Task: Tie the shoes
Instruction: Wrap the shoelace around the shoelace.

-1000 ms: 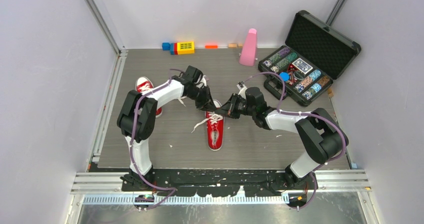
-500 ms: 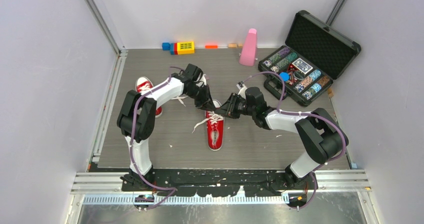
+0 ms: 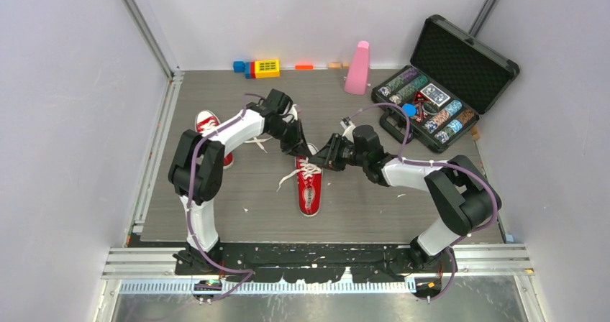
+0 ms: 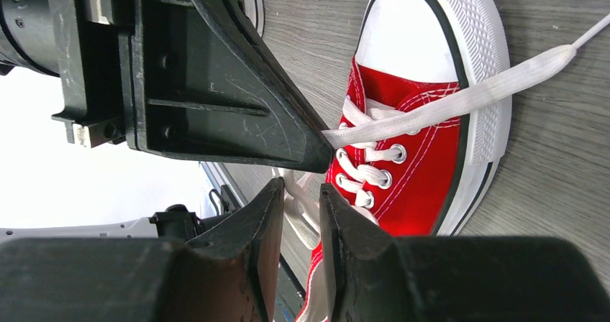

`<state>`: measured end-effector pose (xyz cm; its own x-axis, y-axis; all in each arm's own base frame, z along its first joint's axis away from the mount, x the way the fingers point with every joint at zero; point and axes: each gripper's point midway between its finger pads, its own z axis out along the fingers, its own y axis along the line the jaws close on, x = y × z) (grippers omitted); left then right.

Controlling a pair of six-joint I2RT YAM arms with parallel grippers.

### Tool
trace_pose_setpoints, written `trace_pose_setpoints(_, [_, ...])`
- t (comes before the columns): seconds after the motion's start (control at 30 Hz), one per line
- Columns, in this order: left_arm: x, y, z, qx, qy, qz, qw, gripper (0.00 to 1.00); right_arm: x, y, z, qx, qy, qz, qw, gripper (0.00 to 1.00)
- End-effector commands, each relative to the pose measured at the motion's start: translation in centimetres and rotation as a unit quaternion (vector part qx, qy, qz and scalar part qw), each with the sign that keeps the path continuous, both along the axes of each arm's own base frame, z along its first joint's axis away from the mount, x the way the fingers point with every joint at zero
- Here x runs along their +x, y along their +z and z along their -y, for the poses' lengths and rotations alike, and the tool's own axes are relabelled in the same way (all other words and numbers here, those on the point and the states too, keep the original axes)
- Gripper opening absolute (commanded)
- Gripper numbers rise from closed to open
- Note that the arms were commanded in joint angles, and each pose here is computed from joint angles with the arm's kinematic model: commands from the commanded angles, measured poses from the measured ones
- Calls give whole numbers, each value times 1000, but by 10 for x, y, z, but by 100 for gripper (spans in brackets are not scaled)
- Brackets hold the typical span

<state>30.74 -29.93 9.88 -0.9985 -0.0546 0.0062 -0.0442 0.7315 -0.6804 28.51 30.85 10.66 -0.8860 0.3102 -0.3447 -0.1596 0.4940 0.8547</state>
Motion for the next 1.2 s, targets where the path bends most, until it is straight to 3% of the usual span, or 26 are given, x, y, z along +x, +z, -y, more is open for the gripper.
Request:
trace_pose_setpoints(0.0, [3, 14, 6, -13, -12, 11, 1000, 2, 6, 15, -7, 10, 6, 28, 1000, 30])
trace_pose_setpoints(0.47, [7, 12, 12, -18, -13, 5, 1000, 2, 7, 15, -8, 16, 5, 24, 1000, 6])
trace_pose_setpoints(0.7, [3, 15, 14, -16, -18, 6, 1000, 2, 5, 13, -8, 14, 9, 23, 1000, 21])
trace_pose_setpoints(1.0, [1, 19, 15, -20, -19, 5, 1000, 2, 4, 11, -8, 15, 9, 19, 1000, 22])
trace_pose_setpoints(1.17, [2, 19, 17, -20, -20, 6, 1000, 2, 4, 10, -8, 16, 10, 19, 1000, 16])
